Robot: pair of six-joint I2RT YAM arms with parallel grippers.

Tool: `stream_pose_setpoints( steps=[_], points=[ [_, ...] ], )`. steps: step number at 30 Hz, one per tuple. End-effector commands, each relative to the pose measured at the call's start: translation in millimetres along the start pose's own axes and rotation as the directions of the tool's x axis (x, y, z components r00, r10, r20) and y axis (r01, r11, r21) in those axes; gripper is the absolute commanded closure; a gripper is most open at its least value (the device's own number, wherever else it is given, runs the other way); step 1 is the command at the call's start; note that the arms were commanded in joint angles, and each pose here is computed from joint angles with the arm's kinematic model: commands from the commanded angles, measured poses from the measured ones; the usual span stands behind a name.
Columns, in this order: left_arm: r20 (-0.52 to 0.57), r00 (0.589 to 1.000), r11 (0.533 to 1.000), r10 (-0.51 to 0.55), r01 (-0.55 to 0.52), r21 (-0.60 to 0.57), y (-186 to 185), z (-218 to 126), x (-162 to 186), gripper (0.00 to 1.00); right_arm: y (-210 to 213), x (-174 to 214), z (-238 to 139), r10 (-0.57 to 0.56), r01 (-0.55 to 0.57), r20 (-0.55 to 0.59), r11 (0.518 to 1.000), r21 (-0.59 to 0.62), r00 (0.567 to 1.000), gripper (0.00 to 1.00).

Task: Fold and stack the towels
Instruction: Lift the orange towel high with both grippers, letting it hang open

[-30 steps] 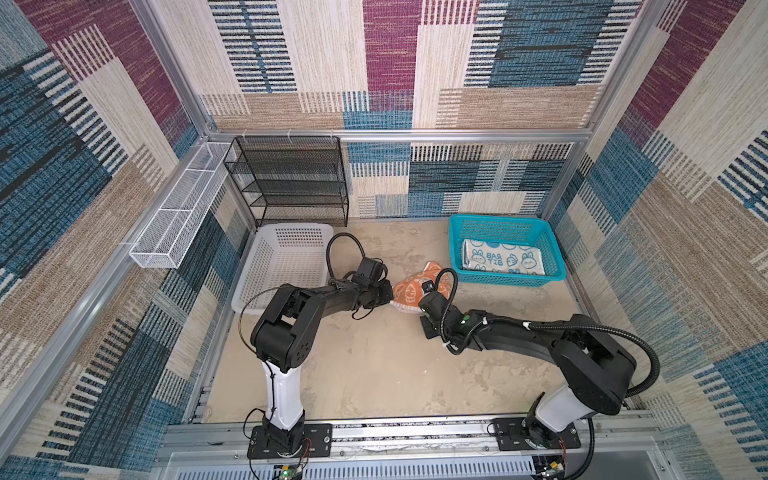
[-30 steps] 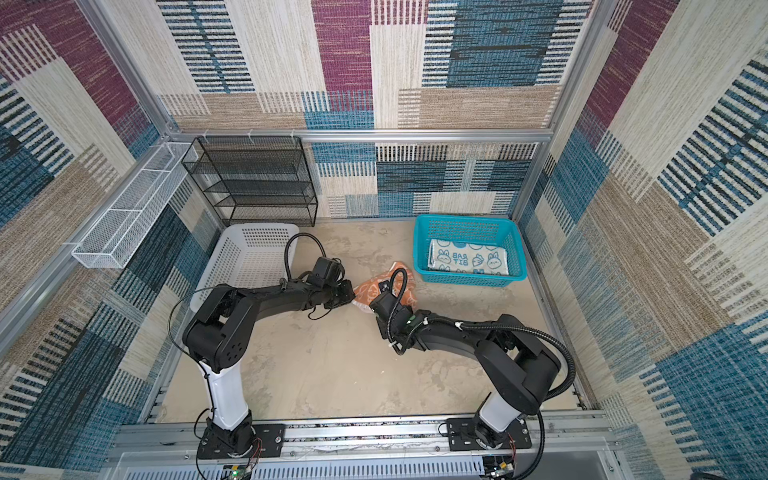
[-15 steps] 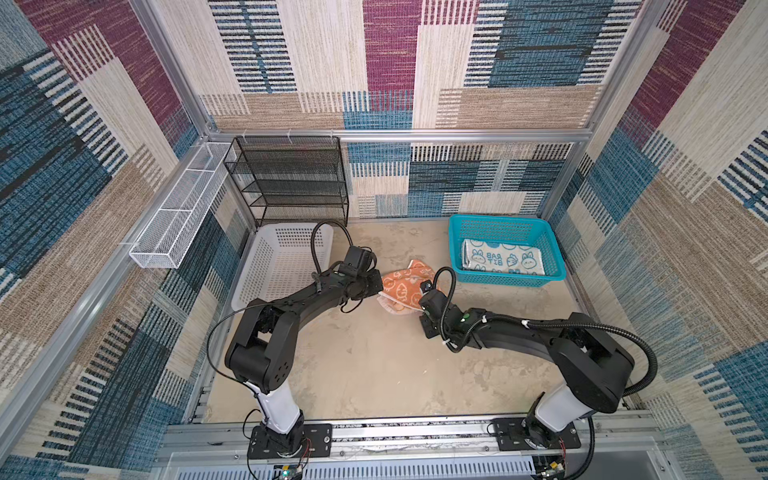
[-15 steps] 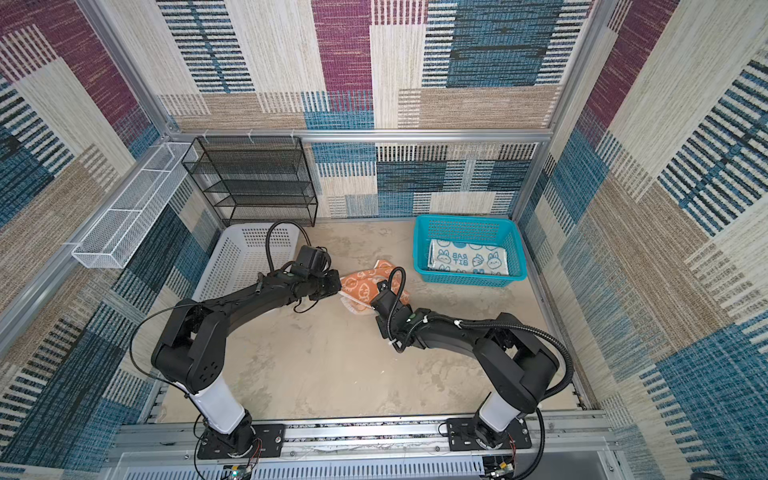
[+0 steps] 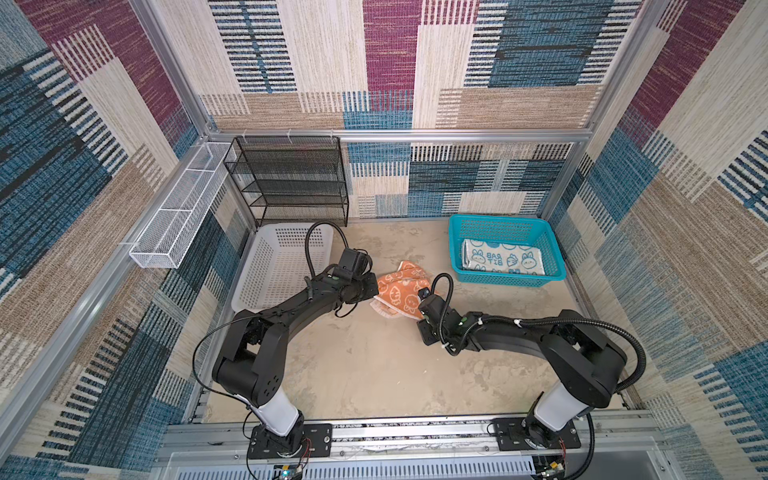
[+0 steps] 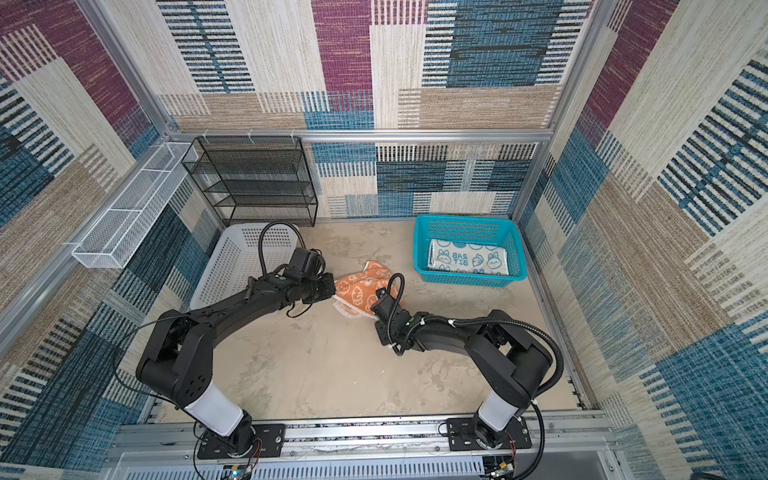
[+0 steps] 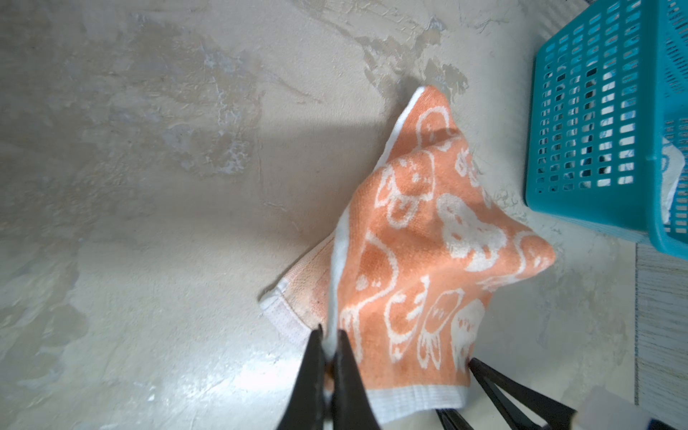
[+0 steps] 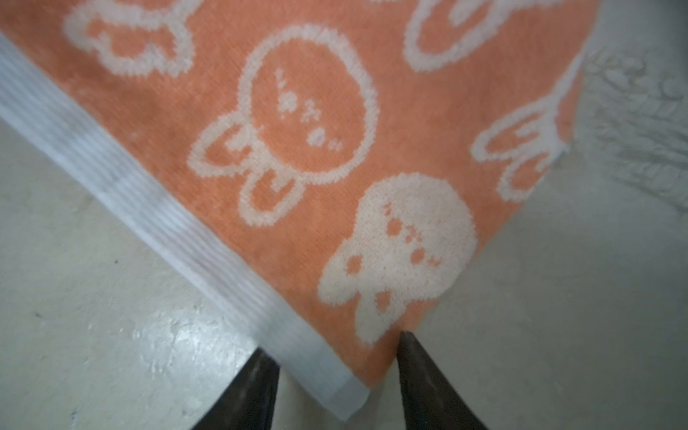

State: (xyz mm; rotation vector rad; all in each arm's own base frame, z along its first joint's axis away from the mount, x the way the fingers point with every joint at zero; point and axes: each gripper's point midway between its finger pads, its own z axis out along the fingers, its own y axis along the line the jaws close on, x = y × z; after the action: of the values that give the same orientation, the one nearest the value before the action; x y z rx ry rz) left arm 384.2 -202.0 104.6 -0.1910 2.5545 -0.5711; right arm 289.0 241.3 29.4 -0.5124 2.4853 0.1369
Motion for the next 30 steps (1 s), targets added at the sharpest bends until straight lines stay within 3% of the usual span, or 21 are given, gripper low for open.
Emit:
stream_pose_setpoints(
  steps=[1, 4, 8, 13, 21, 25, 30],
  points=[
    [-0.001, 1.000, 1.000, 0.013, -0.013, -0.006, 1.5, -0.9, 0.4, 1.00, -5.5, 0.6, -0.4, 0.029, -0.029, 0.018, 0.999, 0.025, 0.999, 0.47],
    [-0.003, 1.000, 1.000, 0.014, -0.014, -0.004, 1.0, -0.9, 1.1, 1.00, -11.6, 5.5, 1.3, 0.034, -0.035, 0.021, 0.998, 0.053, 0.999, 0.54],
    [0.003, 1.000, 1.000, 0.016, -0.016, -0.005, 1.1, -4.1, 0.0, 1.00, -15.0, -1.0, -0.9, 0.035, -0.038, 0.038, 0.996, 0.076, 0.999, 0.79],
    [0.051, 0.998, 1.000, 0.026, -0.026, 0.000, -6.0, -26.9, -18.7, 1.00, -16.0, -45.3, -26.3, 0.010, -0.022, 0.117, 0.995, 0.097, 0.993, 0.98],
    [0.273, 0.961, 0.998, 0.039, -0.049, 0.029, -29.6, -131.4, -96.7, 1.00, -35.6, -170.5, -128.2, -0.007, -0.029, 0.342, 0.995, 0.099, 0.940, 1.00],
    [0.385, 0.919, 0.995, 0.085, -0.099, 0.015, -47.4, -194.9, -128.3, 1.00, -38.4, -226.2, -195.5, -0.040, -0.010, 0.458, 0.994, 0.106, 0.888, 1.00],
    [0.480, 0.869, 0.989, 0.124, -0.149, 0.015, -65.3, -265.5, -146.6, 1.00, -43.4, -268.4, -282.7, -0.038, -0.010, 0.594, 0.997, 0.078, 0.804, 1.00]
  ],
)
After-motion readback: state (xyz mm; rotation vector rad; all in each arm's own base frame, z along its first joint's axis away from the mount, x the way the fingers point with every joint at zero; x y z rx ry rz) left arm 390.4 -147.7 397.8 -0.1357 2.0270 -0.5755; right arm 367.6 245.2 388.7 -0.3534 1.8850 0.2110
